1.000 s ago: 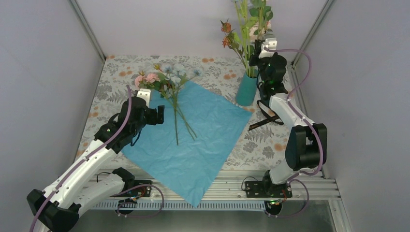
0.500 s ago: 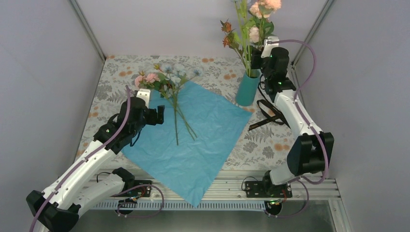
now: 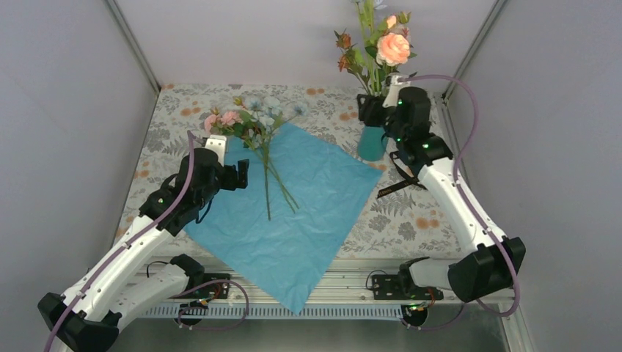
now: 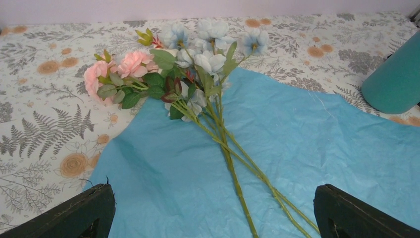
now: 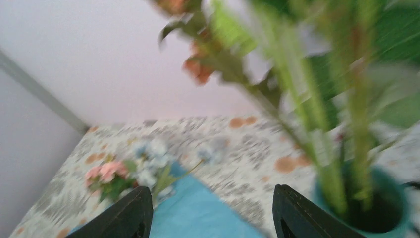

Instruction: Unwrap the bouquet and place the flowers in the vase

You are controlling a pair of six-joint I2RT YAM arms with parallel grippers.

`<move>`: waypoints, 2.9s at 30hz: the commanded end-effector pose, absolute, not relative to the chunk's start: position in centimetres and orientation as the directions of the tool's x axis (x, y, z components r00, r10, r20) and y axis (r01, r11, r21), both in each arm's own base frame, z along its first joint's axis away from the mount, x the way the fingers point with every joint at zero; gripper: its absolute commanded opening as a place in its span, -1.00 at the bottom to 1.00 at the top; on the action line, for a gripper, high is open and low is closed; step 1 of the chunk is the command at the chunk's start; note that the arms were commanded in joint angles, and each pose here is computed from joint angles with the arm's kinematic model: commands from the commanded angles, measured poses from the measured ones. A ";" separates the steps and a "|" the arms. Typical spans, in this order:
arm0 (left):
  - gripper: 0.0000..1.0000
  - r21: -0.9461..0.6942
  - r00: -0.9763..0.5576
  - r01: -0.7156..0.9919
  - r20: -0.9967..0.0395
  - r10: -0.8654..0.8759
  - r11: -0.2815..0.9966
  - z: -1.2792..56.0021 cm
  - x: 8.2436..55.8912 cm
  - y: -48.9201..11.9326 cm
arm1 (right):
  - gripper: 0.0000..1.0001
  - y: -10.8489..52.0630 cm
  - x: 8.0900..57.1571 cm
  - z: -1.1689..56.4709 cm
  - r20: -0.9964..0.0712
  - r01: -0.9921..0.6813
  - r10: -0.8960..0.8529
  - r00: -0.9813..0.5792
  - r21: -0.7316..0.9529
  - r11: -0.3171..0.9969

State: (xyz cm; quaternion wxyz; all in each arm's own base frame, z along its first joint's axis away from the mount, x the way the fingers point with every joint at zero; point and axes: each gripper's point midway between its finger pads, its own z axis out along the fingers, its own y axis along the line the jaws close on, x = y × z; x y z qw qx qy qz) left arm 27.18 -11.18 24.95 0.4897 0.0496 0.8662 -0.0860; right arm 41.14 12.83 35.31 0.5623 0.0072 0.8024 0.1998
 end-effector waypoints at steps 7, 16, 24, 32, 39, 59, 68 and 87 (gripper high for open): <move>1.00 -0.114 -0.499 0.178 -0.867 -0.011 0.977 25.6 27.1 -11.3 | -0.01 24.8 39.5 26.2 -0.836 -0.353 0.099 -0.539 0.331 0.875; 1.00 -0.113 -0.484 0.147 -0.875 -0.028 0.983 26.0 26.9 -10.6 | -0.19 33.4 40.6 16.7 -0.732 -0.408 -0.054 -0.679 0.315 0.857; 1.00 -0.113 -0.480 0.143 -0.877 -0.031 0.983 26.1 26.9 -10.5 | -0.28 39.3 40.1 10.7 -0.646 -0.460 -0.146 -0.749 0.348 0.817; 1.00 -0.120 -0.473 0.151 -0.880 -0.035 0.981 26.3 26.7 -10.5 | -0.29 41.9 40.3 6.9 -0.597 -0.463 -0.189 -0.780 0.346 0.816; 1.00 -0.123 -0.472 0.152 -0.881 -0.037 0.981 26.4 26.7 -10.5 | -0.31 41.7 40.7 4.3 -0.570 -0.449 -0.222 -0.791 0.295 0.843; 1.00 -0.124 -0.479 0.156 -0.877 -0.035 0.980 26.2 26.7 -10.7 | -0.92 41.1 40.2 9.4 -0.677 -0.471 -0.174 -0.715 0.282 0.836; 1.00 -0.123 -0.509 0.140 -0.860 -0.035 0.982 25.4 26.9 -10.7 | -0.92 39.8 38.9 7.7 -0.660 -0.431 -0.165 -0.733 0.262 0.864; 1.00 -0.128 -0.468 0.114 -0.881 -0.060 0.985 26.5 26.5 -9.8 | -0.39 44.4 39.1 8.4 -0.675 -0.598 -0.345 -0.652 0.177 0.782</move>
